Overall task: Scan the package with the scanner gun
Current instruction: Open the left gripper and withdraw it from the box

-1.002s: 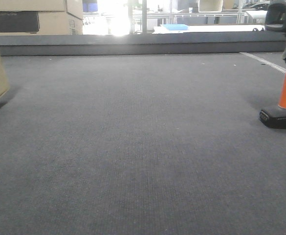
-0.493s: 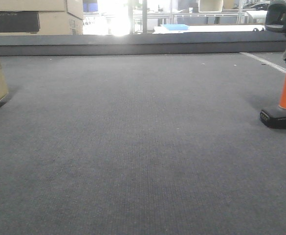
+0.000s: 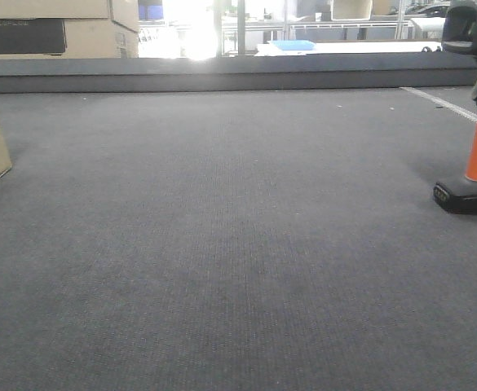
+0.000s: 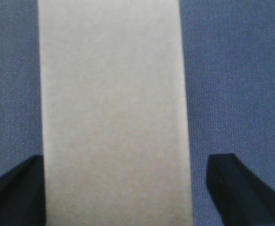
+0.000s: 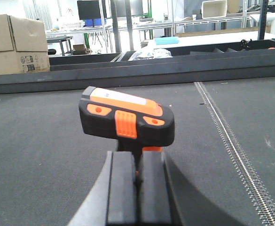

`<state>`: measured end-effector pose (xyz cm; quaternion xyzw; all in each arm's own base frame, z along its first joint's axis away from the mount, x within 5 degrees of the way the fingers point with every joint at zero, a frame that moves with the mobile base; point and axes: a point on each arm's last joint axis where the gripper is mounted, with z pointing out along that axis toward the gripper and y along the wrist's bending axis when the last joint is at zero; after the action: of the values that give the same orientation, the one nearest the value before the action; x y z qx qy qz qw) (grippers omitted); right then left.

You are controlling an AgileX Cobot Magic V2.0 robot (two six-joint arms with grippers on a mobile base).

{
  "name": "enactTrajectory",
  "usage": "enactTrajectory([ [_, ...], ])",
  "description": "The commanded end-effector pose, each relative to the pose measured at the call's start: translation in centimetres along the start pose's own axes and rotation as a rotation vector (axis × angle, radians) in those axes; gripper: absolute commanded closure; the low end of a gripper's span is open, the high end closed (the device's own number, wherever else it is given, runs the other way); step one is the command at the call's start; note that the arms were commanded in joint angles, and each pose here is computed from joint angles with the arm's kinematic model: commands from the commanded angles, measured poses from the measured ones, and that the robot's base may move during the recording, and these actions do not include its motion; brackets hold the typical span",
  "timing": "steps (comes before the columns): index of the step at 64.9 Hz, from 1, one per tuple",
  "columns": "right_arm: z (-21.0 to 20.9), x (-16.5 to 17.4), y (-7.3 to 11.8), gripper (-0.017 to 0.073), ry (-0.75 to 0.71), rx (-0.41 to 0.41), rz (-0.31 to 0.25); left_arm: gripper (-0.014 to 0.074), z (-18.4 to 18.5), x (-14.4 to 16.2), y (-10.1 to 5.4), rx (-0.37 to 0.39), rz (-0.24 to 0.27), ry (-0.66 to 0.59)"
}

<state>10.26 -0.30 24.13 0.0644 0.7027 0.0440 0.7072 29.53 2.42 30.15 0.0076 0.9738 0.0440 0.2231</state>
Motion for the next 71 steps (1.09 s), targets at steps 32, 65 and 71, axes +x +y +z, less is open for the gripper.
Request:
enactTrajectory([
  [32,0.0,-0.9,0.2,0.0721,-0.055,-0.010,-0.018,0.0022,-6.6,-0.8,0.6,-0.039,-0.009,-0.157],
  [65,-0.2,-2.7,0.5,0.0721,-0.047,-0.017,-0.066,0.0704,-13.7,6.7,0.4,-0.072,-0.052,-0.429],
  [71,-0.8,-2.7,0.5,0.0721,-0.036,-0.014,-0.074,0.0704,-13.5,8.5,0.2,-0.068,-0.061,-0.477],
])
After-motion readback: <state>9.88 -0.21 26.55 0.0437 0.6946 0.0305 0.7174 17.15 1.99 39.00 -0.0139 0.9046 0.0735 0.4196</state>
